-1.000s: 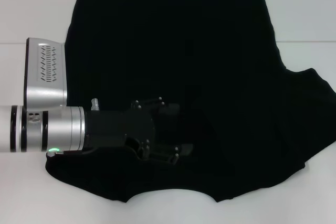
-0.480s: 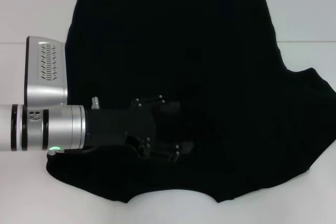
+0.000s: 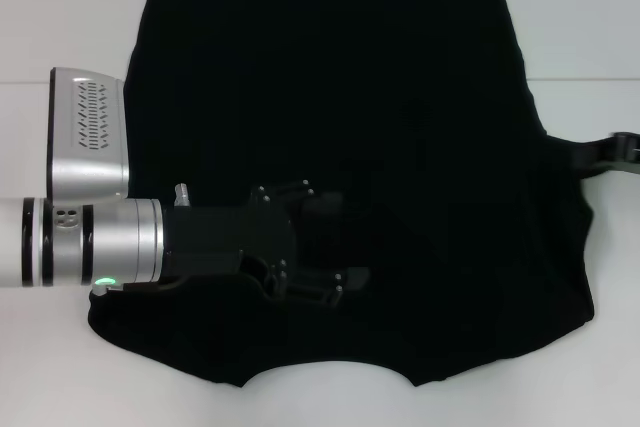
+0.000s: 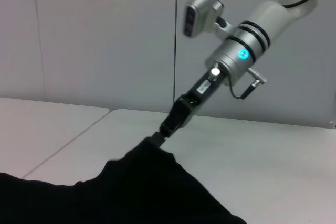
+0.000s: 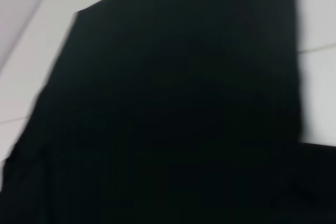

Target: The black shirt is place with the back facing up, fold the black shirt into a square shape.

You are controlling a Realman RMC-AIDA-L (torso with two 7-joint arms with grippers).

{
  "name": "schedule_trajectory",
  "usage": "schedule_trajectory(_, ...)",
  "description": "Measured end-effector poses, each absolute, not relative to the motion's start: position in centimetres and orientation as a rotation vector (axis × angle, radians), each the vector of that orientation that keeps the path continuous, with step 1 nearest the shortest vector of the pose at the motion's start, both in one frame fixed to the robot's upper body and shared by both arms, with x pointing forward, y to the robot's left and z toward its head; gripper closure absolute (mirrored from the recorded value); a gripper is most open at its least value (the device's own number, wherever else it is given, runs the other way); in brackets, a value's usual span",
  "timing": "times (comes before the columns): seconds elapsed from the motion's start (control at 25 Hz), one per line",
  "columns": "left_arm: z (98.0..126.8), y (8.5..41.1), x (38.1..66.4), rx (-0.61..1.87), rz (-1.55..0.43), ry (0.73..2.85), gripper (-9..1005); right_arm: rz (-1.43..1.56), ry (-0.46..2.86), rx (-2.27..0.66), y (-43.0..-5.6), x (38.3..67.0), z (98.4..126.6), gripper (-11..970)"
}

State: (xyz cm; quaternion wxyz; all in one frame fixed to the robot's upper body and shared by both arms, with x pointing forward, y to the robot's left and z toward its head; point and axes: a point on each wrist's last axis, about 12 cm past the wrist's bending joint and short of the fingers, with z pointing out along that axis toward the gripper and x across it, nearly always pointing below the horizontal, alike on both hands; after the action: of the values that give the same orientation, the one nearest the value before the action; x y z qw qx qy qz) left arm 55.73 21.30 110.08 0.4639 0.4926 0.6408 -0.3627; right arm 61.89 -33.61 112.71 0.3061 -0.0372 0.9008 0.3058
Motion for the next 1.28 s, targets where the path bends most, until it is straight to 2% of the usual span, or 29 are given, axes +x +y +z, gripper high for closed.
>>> schedule_trajectory(0.4, 110.1, 21.4, 55.7, 1.199, -0.897, 1.588, 47, 0.805, 2.469, -0.427, -25.7, 64.2, 113.6, 939)
schedule_trajectory(0.48, 110.1, 21.5, 55.7, 1.195, -0.896, 1.589, 47, 0.798, 2.489, -0.494, -24.5, 64.1, 113.6, 904)
schedule_trajectory(0.64, 110.1, 21.8, 55.8, 1.181, -0.888, 1.594, 47, 0.778, 2.506, -0.491, -24.3, 64.3, 113.7, 833)
schedule_trajectory(0.84, 110.2, 21.8, 56.0, 1.176, -0.880, 1.595, 46, 0.742, 2.543, -0.343, -26.7, 64.3, 113.5, 744)
schedule_trajectory(1.08, 110.1, 21.5, 56.2, 1.178, -0.866, 1.601, 46, 0.732, 2.557, -0.100, -30.4, 63.6, 112.7, 457)
schedule_trajectory(1.28, 110.1, 21.5, 56.2, 1.184, -0.869, 1.600, 46, 0.783, 2.606, -0.012, -31.4, 62.9, 111.8, 256)
